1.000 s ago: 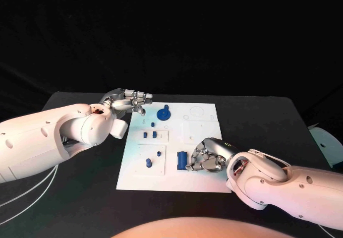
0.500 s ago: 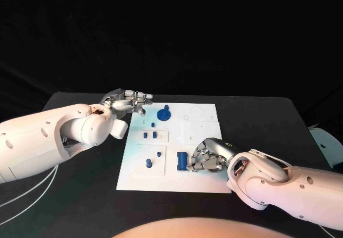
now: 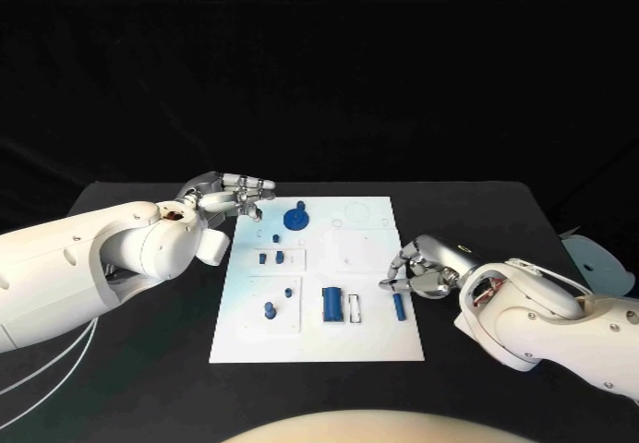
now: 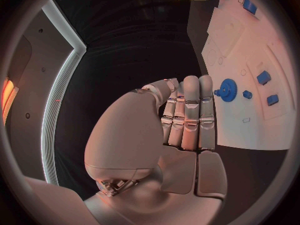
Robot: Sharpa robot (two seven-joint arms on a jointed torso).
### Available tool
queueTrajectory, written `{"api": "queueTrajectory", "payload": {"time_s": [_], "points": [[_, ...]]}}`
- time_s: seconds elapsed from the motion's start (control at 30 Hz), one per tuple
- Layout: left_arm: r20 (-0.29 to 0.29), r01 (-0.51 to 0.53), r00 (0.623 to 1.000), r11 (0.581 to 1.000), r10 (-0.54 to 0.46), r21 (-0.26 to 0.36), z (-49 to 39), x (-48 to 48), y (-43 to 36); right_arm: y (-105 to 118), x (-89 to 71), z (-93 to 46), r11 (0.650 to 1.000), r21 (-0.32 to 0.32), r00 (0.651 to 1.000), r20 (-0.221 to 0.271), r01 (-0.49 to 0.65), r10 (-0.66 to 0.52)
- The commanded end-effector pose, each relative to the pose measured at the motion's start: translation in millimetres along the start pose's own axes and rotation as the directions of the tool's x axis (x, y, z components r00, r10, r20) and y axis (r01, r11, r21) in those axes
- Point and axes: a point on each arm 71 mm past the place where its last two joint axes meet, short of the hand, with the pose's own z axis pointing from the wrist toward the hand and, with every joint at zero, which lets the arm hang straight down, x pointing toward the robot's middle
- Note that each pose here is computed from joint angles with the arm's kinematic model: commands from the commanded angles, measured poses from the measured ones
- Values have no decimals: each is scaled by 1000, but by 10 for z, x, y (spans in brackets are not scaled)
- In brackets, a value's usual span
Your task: Assemble the parts on the task board
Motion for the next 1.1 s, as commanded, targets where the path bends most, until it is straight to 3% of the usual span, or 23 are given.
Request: {"api": "queueTrajectory", "payload": {"time_s": [0.03, 0.17, 0.4, 0.77, 1.1], "points": [[-22, 3, 1000, 1000, -3, 8, 4, 24, -10, -105, -40, -43, 999, 25, 999, -13, 33, -33], [-22, 3, 1000, 1000, -2, 8, 5, 20, -5, -215, -62, -93, 997, 48, 998, -11, 63, -63], [-25, 3, 1000, 1000, -2, 7, 6, 23, -1, -248, 97, -152, 995, 67, 997, -49, 70, -67], [-24, 2, 1000, 1000, -2, 5, 2, 14, 2, -212, 282, -144, 994, 69, 994, -81, 85, -79], [-23, 2, 1000, 1000, -2, 4, -6, 6, 3, -210, 328, -109, 991, 71, 991, -77, 113, -107]]}}
